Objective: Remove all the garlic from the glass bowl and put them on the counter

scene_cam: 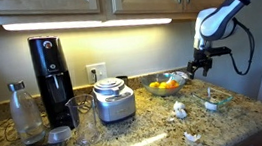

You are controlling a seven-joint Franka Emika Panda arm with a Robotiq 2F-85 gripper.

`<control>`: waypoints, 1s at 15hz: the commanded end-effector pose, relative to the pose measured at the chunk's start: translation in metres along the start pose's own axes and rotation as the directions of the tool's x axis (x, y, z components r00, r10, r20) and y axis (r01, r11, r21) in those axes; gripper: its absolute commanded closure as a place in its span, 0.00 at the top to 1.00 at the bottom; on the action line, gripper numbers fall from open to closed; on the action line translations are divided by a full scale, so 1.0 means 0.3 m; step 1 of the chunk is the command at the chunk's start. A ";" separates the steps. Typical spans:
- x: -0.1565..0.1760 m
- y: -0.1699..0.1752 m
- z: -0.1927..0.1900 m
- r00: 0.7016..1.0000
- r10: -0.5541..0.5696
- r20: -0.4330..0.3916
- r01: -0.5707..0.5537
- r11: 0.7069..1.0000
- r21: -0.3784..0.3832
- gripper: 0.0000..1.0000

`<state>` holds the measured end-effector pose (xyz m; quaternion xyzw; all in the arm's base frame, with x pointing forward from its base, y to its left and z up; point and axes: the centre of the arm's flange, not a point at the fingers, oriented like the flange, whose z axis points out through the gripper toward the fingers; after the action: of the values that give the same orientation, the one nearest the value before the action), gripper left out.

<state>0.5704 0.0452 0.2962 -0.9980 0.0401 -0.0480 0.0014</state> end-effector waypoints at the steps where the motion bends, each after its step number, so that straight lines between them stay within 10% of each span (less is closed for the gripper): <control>1: -0.101 0.087 -0.060 0.998 -0.071 -0.001 0.071 0.995 0.069 1.00; 15: -0.236 0.203 0.199 0.973 -0.220 0.077 0.219 0.976 0.023 1.00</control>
<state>0.5113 0.0036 0.2419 -0.9987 -0.0496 0.0042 0.0054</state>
